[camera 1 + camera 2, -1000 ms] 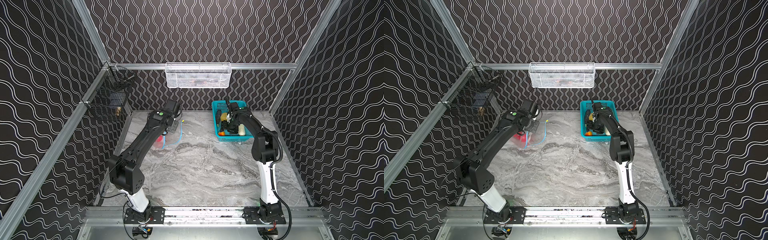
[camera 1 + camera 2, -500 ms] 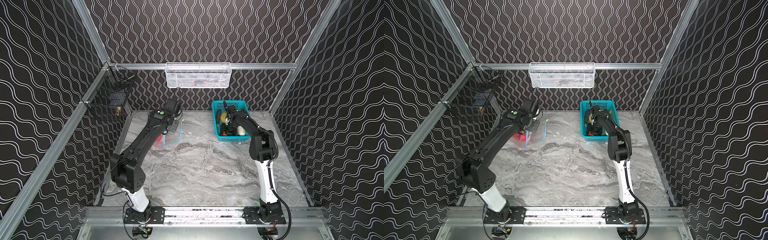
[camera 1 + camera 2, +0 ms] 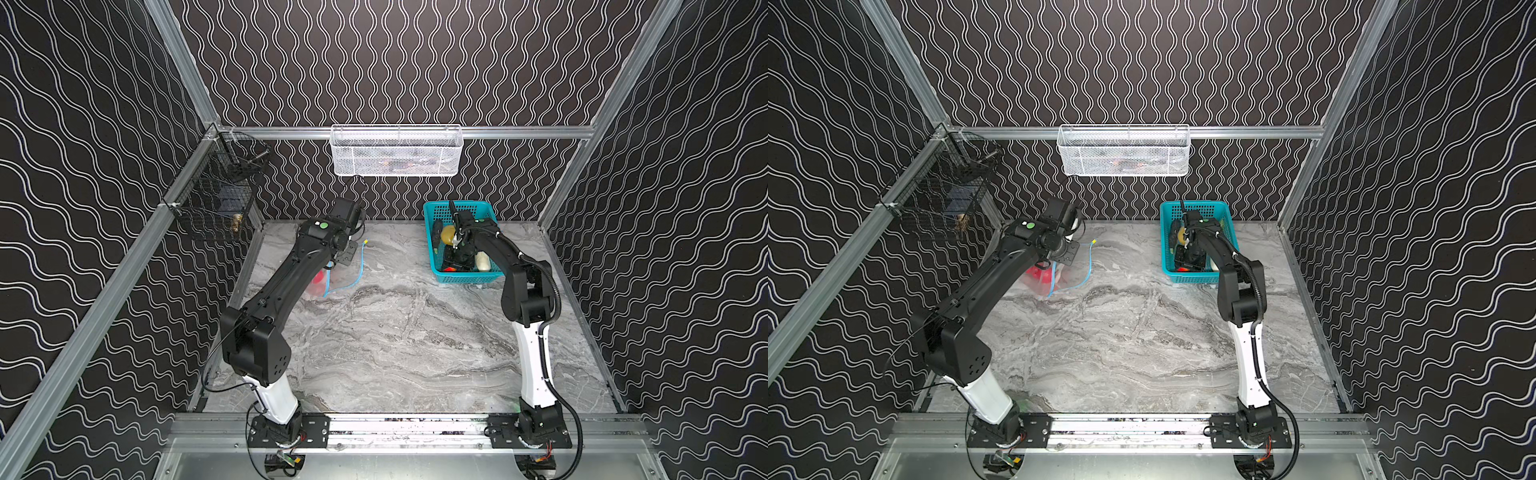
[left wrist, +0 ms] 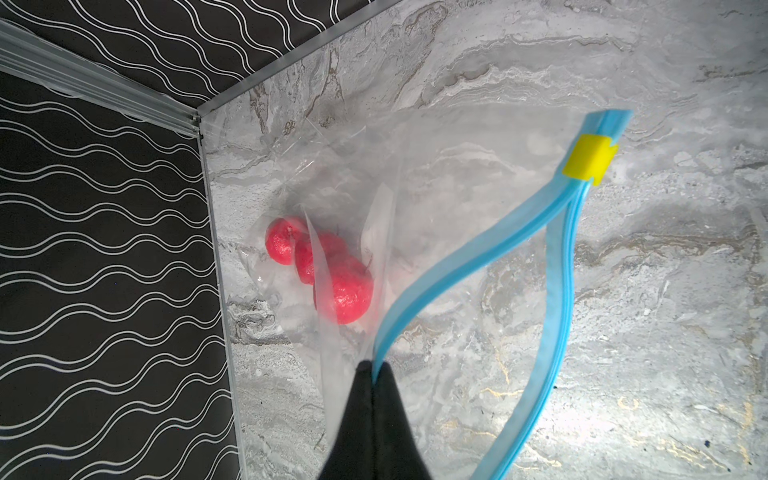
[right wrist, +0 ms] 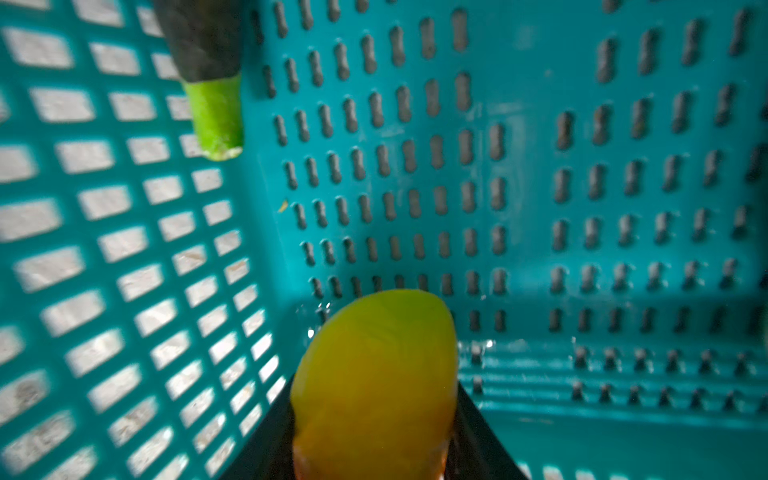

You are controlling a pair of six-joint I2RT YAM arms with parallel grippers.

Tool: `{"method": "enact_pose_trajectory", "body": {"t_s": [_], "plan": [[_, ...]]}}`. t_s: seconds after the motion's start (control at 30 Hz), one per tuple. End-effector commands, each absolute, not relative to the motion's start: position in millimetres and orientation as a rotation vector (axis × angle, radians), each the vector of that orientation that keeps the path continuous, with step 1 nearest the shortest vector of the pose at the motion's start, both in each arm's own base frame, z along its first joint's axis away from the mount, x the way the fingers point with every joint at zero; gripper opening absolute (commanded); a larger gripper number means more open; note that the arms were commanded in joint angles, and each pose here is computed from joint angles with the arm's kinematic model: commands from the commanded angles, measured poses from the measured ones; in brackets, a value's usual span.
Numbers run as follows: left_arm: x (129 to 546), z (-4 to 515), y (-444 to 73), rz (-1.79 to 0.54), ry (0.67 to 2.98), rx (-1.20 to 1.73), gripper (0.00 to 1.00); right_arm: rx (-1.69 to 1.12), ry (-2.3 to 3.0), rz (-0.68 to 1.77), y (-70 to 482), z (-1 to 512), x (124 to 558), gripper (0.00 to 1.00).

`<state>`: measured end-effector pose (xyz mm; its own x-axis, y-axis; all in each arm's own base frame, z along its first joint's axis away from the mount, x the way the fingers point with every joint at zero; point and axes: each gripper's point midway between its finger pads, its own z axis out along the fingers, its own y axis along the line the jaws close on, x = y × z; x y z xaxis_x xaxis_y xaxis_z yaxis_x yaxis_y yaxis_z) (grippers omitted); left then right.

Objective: Place the food in the zip-top bag and seal the zipper
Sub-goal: 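Lift the mango with the right gripper out of the basket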

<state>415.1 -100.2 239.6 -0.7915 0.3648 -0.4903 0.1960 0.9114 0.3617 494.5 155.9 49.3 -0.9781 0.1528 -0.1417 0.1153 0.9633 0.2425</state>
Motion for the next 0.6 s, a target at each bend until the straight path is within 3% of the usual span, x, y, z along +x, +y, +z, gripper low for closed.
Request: {"method": "enact_pose_trajectory", "body": {"t_s": [0.0,0.57], "plan": [[415,247,-100,0.376,2.474,0.371,0.00,0.243,2.901,0.407,161,63,502,0.43],[410,267,-105,0.298,2.421,0.362,0.00,0.377,2.755,0.577,169,102,510,0.40]]}}
